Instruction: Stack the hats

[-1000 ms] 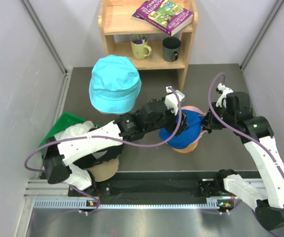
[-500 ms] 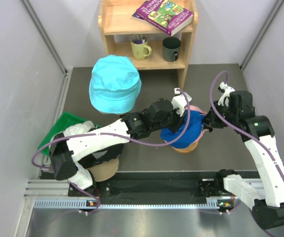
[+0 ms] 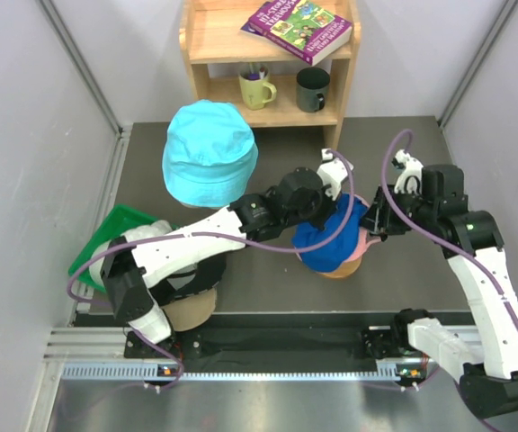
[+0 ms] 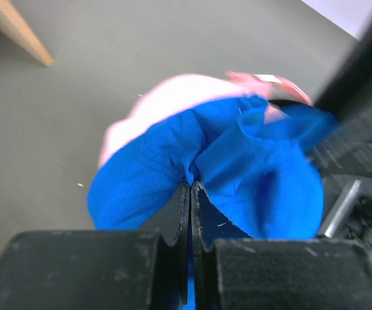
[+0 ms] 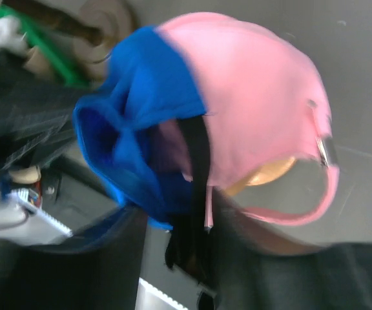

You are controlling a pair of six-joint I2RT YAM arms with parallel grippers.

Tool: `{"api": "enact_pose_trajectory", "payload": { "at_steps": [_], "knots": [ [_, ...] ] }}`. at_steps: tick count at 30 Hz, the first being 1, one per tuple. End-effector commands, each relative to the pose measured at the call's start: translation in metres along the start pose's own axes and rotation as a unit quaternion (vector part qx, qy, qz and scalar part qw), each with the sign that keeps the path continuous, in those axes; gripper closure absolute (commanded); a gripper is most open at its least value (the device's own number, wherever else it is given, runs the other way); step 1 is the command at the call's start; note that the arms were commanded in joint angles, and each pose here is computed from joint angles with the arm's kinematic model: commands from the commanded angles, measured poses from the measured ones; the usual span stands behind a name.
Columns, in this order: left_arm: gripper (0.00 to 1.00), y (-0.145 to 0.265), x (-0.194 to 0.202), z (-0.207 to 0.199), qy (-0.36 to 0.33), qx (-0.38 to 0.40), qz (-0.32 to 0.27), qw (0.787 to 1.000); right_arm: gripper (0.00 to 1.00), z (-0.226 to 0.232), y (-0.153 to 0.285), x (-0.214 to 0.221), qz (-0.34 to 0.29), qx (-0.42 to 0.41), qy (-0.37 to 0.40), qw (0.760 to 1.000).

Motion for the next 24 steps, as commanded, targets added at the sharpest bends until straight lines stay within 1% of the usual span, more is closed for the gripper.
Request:
{"api": "enact_pose_trajectory", "payload": {
  "at_steps": [1, 2, 3, 5, 6, 9, 12, 13, 14, 15, 17, 19, 24],
  "knots": [
    [1.0, 0.005, -0.036, 0.019, 0.007, -0.016, -0.043, 0.999, 0.48, 0.03, 0.023, -0.02, -0.046, -0.079, 0.038, 0.995],
    [1.0, 0.006, -0.037, 0.02, 0.007, -0.015, -0.043, 0.999, 0.45, 0.033, 0.024, -0.024, -0.054, -0.087, 0.041, 0.994],
    [1.0, 0.007, -0.038, 0.022, 0.007, -0.016, -0.044, 0.999, 0.38, 0.037, 0.026, -0.026, -0.058, -0.096, 0.042, 0.993],
    [1.0, 0.006, -0.037, 0.024, 0.009, -0.017, -0.042, 0.999, 0.34, 0.039, 0.026, -0.03, -0.064, -0.1, 0.036, 0.992],
    [1.0, 0.006, -0.037, 0.026, 0.011, -0.02, -0.04, 0.999, 0.3, 0.039, 0.026, -0.033, -0.07, -0.102, 0.037, 0.992],
    [1.0, 0.009, -0.038, 0.03, 0.011, -0.023, -0.042, 0.999, 0.22, 0.035, 0.025, -0.038, -0.08, -0.093, 0.021, 0.992],
    [1.0, 0.017, -0.04, 0.026, 0.0, -0.005, -0.054, 0.999, 0.19, 0.029, 0.03, -0.047, -0.099, -0.076, -0.001, 0.992],
    [1.0, 0.019, -0.042, 0.024, -0.003, 0.002, -0.064, 0.998, 0.19, 0.027, 0.031, -0.05, -0.107, -0.071, -0.006, 0.992],
    [1.0, 0.02, -0.036, 0.024, -0.007, 0.006, -0.062, 0.998, 0.18, 0.025, 0.032, -0.053, -0.112, -0.066, -0.019, 0.991],
    [1.0, 0.028, -0.04, 0.022, -0.016, 0.016, -0.072, 0.997, 0.18, 0.019, 0.033, -0.056, -0.121, -0.051, -0.034, 0.991],
    [1.0, 0.033, -0.035, 0.017, -0.024, 0.04, -0.081, 0.996, 0.19, 0.017, 0.031, -0.06, -0.125, -0.056, -0.053, 0.989],
    [1.0, 0.043, -0.038, 0.014, -0.027, 0.05, -0.094, 0.994, 0.22, 0.019, 0.028, -0.061, -0.128, -0.07, -0.059, 0.988],
    [1.0, 0.044, -0.033, 0.014, -0.028, 0.054, -0.087, 0.994, 0.32, 0.016, 0.021, -0.055, -0.116, -0.071, -0.064, 0.989]
  ]
}}
Point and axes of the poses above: each gripper's point midway between its finger pads, its own y axis back along the fingers, its own z axis along the line the jaws close on, x = y × z, the point moved 3 cm from there along y, back along the fingers, and after that the axes turned 4 degrees about y, right-handed, at the moved point
